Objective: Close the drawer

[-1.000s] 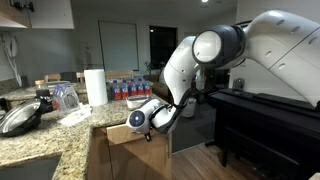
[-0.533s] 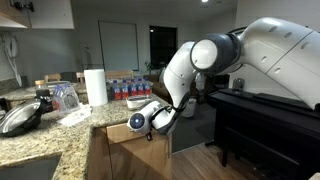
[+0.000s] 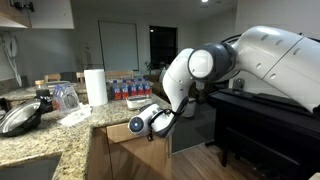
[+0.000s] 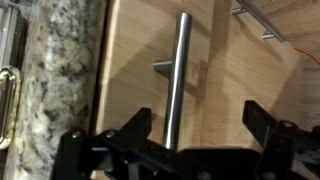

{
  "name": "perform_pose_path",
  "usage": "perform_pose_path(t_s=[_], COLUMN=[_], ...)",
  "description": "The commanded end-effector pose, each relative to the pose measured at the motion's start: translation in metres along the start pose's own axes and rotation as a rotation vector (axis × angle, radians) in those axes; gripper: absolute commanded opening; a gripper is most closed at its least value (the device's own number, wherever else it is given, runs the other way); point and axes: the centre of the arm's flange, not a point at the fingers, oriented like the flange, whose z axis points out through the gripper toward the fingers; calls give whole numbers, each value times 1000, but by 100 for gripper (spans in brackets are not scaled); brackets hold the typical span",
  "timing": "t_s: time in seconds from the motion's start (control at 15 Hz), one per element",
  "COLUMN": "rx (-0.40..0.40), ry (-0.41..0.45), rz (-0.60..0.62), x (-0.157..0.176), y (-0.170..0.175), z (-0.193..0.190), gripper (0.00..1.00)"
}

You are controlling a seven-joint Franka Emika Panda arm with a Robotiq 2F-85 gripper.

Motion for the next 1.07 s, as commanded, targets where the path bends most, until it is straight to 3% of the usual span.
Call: perform_pose_path(t_s=[0.0,0.6,1.0], rx=[-31,-45,18], ry=[-26,55,93], rz=[-11,-13,-2], x=[-3,-22,-16], y=[2,-6,-29], z=[17,-27,-64], gripper=[100,100,100])
